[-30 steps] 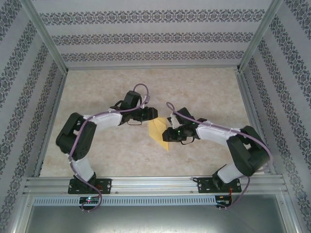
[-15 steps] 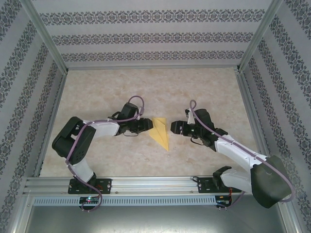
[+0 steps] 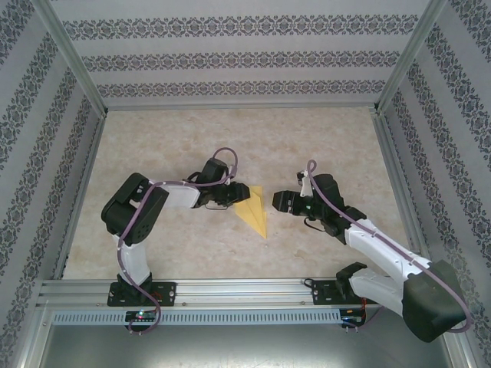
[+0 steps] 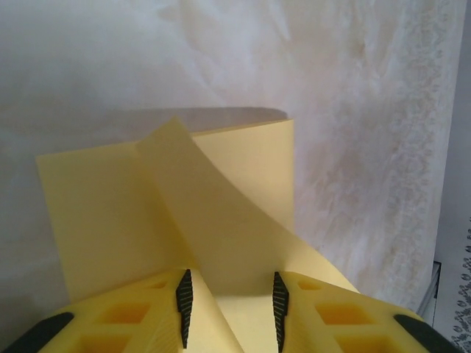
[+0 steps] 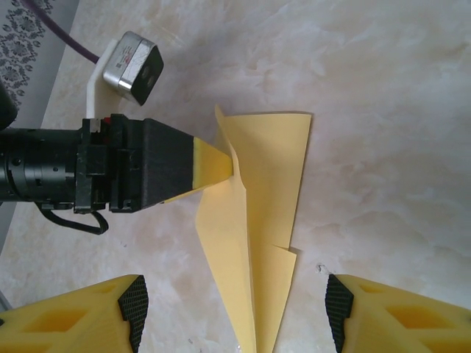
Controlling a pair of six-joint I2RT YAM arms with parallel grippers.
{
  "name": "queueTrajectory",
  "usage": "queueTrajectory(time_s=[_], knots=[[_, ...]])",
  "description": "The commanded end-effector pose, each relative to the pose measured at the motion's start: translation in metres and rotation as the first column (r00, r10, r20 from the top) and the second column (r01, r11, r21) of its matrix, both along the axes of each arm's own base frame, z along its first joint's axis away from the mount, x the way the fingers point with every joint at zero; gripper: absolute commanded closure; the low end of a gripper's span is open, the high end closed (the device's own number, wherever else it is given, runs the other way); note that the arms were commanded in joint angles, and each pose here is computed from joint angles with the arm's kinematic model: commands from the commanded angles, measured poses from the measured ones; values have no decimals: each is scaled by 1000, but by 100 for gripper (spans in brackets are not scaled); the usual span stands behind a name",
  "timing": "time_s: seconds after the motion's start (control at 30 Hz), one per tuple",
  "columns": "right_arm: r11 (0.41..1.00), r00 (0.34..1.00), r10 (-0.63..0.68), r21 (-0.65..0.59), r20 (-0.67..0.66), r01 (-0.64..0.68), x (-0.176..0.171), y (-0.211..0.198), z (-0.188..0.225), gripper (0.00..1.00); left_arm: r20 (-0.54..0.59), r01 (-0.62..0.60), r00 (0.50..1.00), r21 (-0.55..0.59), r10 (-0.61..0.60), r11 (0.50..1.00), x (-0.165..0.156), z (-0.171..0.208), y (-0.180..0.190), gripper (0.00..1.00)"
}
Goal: Fold a paper plane with a square sheet of paper (fold left side to right side)
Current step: Turn over the paper at the center of the table.
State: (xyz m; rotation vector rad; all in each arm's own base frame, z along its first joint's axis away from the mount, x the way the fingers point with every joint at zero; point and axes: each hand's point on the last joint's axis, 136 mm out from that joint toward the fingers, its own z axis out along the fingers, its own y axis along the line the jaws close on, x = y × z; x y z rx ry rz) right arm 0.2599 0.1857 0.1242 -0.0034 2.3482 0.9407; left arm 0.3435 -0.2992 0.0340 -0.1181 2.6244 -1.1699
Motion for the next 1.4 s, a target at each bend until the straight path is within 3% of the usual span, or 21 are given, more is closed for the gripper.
queueTrajectory(time_s=[0.0,0.6,0.83,1.07,1.23,1.33,1.37], knots=[[1000,1000,-25,-12,-2,25,-1,-8,-3,33,10,30,1000,-29,-29,999,3,2,-15,63],[1000,999,5,4,-40,-5,-8,-8,-9,33,72,96,993,-70,-91,993,23,26,-41,65],[999,998,32,21,-55,-31,-14,-6,-10,33,107,122,988,-100,-111,987,31,34,-50,72],[998,995,63,35,-81,-60,-22,-5,-14,33,135,138,983,-112,-123,984,36,43,-55,88],[994,990,94,73,-105,-87,-30,-3,-14,19,188,139,975,-88,-121,986,34,63,-48,99],[984,992,94,159,-87,-79,-27,-2,-3,3,232,126,967,-68,-108,990,34,86,-38,100],[976,992,94,206,-80,-76,-25,-2,3,2,246,120,964,-67,-100,991,34,95,-34,100]])
